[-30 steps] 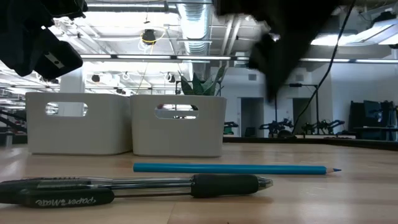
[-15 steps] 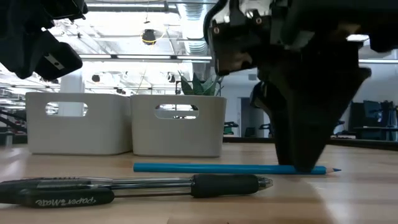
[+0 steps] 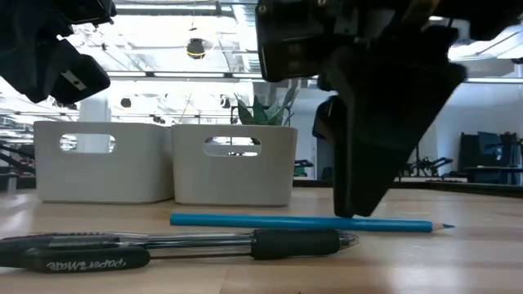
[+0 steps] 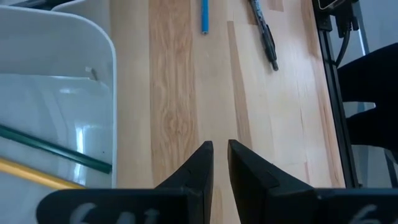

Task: Sort pens & pencils
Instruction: Put the blue pencil into the left gray bin

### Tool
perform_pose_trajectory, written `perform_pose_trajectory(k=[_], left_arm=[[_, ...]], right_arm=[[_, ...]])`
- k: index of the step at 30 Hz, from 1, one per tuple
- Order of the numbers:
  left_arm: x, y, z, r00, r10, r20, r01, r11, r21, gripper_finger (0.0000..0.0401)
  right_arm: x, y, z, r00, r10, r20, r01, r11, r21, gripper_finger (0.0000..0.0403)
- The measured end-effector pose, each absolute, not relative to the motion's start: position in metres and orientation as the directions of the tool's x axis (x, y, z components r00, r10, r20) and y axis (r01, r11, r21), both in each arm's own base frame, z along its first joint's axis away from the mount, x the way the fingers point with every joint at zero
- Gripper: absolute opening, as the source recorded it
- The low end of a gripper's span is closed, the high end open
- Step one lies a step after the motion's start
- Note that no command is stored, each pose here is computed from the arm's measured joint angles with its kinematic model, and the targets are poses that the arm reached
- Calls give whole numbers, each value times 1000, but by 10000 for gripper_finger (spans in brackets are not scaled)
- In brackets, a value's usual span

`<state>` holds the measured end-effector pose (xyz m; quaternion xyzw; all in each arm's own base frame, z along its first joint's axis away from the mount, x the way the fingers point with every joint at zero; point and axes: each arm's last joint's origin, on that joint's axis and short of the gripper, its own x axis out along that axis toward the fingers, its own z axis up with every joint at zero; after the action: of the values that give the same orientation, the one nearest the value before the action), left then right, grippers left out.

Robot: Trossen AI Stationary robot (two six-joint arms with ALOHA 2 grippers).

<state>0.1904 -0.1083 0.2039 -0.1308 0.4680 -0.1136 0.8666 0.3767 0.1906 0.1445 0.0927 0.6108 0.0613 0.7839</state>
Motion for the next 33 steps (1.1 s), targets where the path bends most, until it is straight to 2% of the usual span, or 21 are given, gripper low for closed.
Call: perform_pose_trajectory(k=[5, 9, 14, 20, 33], left_arm=[[190, -108, 204, 536, -319, -782, 74, 940, -333, 38], [190, -108, 204, 536, -319, -782, 74, 940, -333, 38], [190, -108, 204, 536, -319, -782, 74, 940, -333, 38], [190, -108, 204, 536, -320, -782, 75, 940, -333, 38], [190, -108, 204, 536, -320, -782, 75, 940, -333, 38]], right_arm=[[375, 193, 144, 240, 207, -949, -9, 978, 211, 205], [373, 191, 144, 231, 170, -958, 33, 983, 182, 205], [369, 187, 138, 175, 112, -978, 51, 991, 123, 205], [369, 189, 122, 119, 111, -987, 50, 992, 117, 205], [370, 189, 125, 146, 118, -982, 44, 991, 126, 205]])
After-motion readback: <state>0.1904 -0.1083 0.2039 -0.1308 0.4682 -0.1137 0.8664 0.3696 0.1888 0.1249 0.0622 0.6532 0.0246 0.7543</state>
